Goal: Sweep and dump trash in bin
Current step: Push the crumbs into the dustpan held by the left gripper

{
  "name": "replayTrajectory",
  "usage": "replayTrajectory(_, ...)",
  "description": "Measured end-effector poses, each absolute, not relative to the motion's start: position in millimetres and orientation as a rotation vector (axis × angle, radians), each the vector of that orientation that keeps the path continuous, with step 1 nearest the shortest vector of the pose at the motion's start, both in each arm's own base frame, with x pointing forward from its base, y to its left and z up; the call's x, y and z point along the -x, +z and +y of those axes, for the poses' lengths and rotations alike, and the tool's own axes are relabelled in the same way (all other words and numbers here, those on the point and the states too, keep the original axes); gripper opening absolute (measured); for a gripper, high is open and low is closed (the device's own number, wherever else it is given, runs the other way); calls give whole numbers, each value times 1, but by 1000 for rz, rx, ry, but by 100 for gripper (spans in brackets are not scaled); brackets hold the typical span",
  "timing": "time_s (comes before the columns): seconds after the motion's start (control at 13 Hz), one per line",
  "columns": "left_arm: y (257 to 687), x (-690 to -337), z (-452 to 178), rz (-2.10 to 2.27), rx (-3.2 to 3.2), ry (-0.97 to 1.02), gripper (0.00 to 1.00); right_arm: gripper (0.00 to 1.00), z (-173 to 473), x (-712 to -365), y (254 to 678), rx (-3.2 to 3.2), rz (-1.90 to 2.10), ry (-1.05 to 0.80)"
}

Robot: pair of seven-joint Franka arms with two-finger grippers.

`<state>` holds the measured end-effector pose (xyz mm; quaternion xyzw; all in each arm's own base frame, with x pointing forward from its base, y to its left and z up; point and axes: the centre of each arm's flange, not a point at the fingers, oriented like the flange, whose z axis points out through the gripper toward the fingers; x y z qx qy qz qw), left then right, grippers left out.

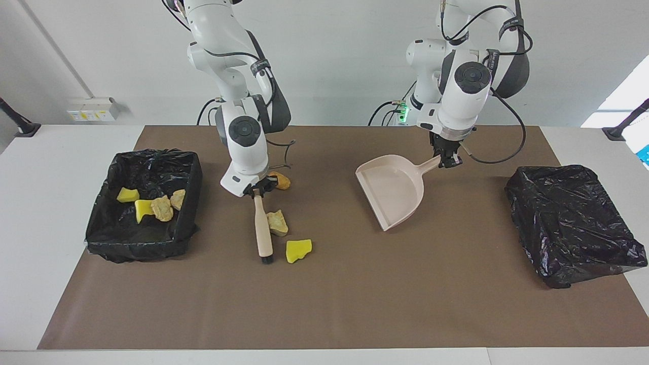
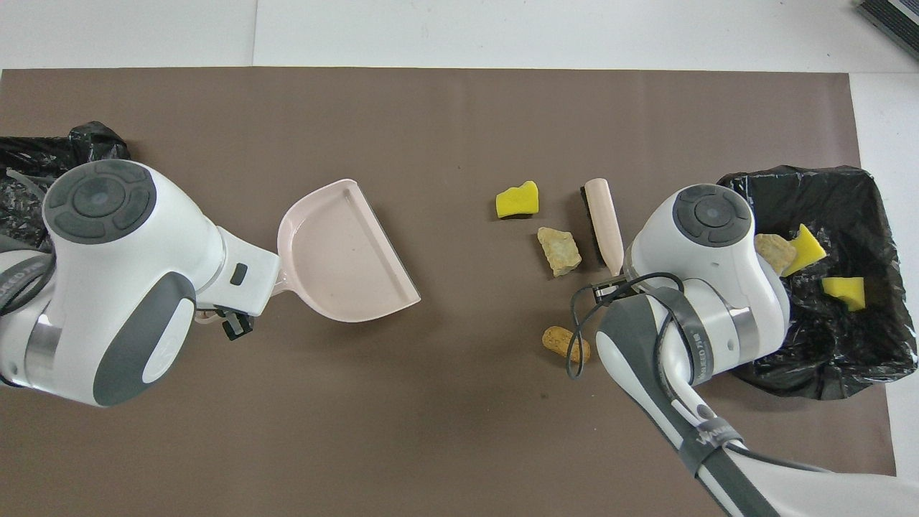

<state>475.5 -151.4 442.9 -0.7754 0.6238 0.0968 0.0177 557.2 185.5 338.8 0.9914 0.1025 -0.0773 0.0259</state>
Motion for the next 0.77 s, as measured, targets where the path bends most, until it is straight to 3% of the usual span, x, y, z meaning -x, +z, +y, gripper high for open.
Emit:
replayTrajectory(0.38, 407, -468, -155, 1950, 2382, 125, 32, 25, 257, -544, 347, -3143, 410, -247)
replayTrajectory(0.77, 380, -476, -161, 1862, 2457, 25, 32, 25, 288, -529, 341, -3215, 393, -314)
